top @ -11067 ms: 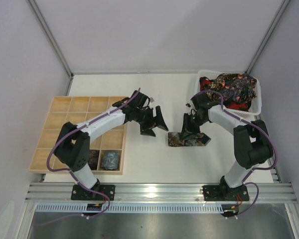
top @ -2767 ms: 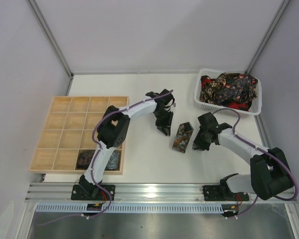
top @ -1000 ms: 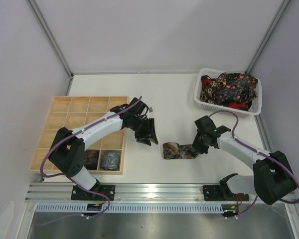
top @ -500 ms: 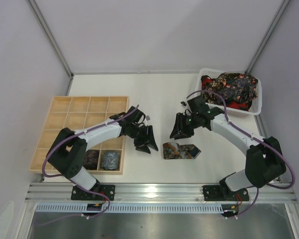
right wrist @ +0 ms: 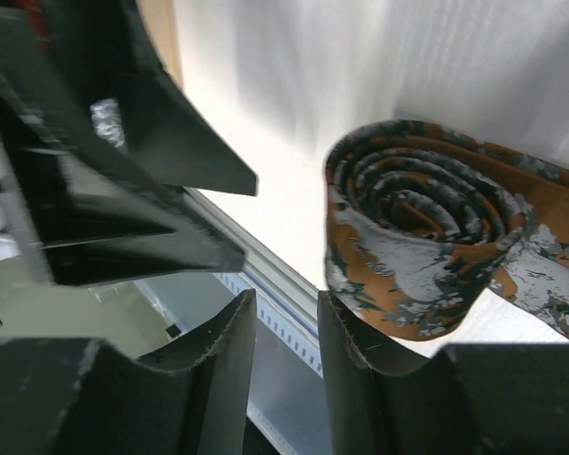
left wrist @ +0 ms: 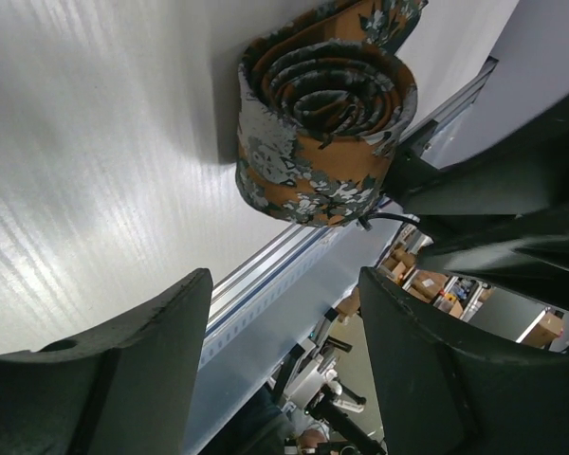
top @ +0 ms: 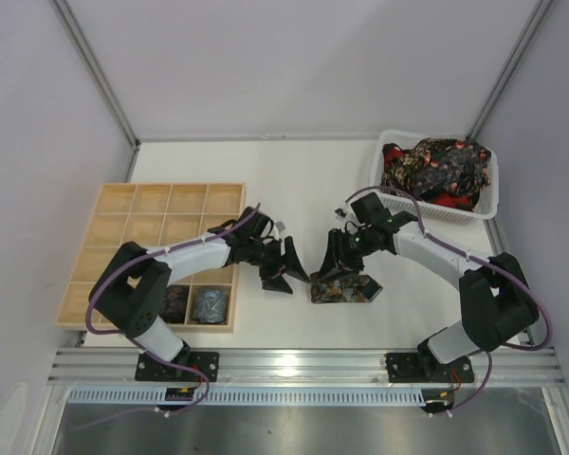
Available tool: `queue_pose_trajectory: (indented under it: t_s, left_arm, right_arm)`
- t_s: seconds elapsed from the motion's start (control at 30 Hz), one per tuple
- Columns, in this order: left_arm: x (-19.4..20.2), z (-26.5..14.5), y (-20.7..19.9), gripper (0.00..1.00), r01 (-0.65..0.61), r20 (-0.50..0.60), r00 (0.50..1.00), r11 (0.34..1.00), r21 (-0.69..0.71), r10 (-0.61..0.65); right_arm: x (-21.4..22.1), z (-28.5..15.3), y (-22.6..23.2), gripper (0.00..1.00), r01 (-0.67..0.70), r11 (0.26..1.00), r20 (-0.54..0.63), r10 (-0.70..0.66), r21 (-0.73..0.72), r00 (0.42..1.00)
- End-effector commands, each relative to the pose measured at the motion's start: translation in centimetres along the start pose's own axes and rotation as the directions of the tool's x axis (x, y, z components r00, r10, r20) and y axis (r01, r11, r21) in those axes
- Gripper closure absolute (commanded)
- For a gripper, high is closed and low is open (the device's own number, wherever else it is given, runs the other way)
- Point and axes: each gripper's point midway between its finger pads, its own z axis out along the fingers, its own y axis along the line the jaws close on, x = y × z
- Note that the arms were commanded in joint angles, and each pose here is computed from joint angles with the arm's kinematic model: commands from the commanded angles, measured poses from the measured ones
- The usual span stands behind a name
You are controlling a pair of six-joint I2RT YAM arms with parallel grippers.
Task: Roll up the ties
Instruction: Roll the tie
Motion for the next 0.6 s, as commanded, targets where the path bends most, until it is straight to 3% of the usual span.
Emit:
queue_pose_trajectory:
  t_s: [0.0,0.57]
  left_arm:
    - [-0.7,0.0,-1.4,0.30,0.009,0.012,1.000,0.998,0.066,-0.010]
    - [-1.4,0.5,-2.4,0.24,-0.028,-0.027,0.999,0.995,0.098,0.031]
  right_arm:
    - [0.9,0.9,-1.2,0.62,0.007,1.000,-0.040,-0.007,0.011,0.999]
    - [0.3,0.6,-6.5,0.62,-0.038,0.987,0.018,0.036,0.156,0.999]
